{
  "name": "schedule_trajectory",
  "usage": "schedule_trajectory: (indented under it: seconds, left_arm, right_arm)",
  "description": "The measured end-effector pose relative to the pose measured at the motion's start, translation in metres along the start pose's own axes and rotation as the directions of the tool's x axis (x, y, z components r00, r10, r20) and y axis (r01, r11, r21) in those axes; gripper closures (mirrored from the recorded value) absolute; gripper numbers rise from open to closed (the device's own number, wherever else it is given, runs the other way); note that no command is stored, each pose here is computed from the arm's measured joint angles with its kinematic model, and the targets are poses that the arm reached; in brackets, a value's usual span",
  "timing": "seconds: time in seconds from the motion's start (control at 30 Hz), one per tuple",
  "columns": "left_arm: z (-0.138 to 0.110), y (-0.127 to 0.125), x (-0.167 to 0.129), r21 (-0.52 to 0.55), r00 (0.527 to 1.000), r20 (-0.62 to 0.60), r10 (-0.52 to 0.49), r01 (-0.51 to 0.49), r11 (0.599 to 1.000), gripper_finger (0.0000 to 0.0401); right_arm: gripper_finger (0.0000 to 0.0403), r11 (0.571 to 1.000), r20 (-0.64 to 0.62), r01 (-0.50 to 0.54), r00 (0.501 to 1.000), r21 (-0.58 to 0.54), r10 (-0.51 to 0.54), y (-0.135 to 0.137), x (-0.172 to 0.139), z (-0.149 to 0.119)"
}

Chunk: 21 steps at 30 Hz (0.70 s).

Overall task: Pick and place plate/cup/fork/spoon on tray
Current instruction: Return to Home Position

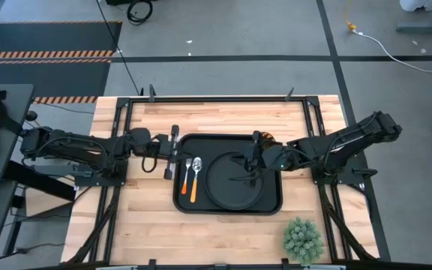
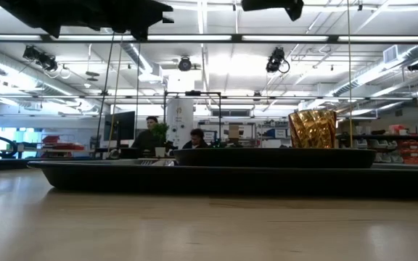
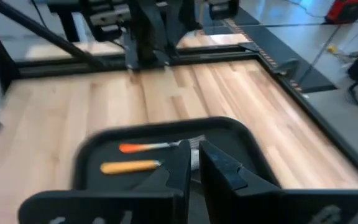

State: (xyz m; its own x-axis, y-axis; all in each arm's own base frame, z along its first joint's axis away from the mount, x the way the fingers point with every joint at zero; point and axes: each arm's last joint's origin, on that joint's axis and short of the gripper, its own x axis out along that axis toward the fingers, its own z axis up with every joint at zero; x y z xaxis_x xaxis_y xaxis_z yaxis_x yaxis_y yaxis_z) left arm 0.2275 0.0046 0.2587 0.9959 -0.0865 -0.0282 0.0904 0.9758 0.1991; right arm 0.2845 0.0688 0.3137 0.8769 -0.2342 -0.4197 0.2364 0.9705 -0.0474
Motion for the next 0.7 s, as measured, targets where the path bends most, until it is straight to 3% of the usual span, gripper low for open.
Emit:
schedule_trajectory:
  seconds: [0.13, 0.3, 0.37, 0.47, 0.7]
  left_arm:
    - [-0.003, 0.000, 0.000, 0.012, 1.000, -0.028, -0.009, 0.009, 1.000, 0.0390]
    - [-0.005, 0.004, -0.010, 0.081, 0.978, -0.129, 0.161, -0.152, 0.985, 0.0390]
    - [0.004, 0.007, -0.020, 0.083, 0.975, -0.108, 0.193, -0.184, 0.979, 0.0390]
    - [0.014, 0.008, -0.040, 0.041, 0.983, -0.081, 0.167, -0.164, 0.986, 0.0390]
    - [0.029, 0.004, -0.066, -0.025, 1.000, 0.022, -0.004, 0.005, 1.000, 0.0390]
  right_arm:
    - [0.0364, 0.998, -0.006, -0.025, 1.000, 0.049, 0.025, 0.004, 0.006, -0.002]
    - [0.0362, 0.992, 0.026, -0.067, 0.998, 0.109, 0.065, -0.007, 0.002, 0.006]
    - [0.0363, 0.984, 0.044, -0.114, 0.993, 0.138, 0.109, -0.013, -0.002, 0.011]
    - [0.0364, 0.979, 0.088, -0.153, 0.986, 0.138, 0.142, -0.017, -0.008, 0.012]
    - [0.0362, 0.964, 0.218, -0.208, 0.961, 0.169, 0.169, -0.021, -0.007, -0.014]
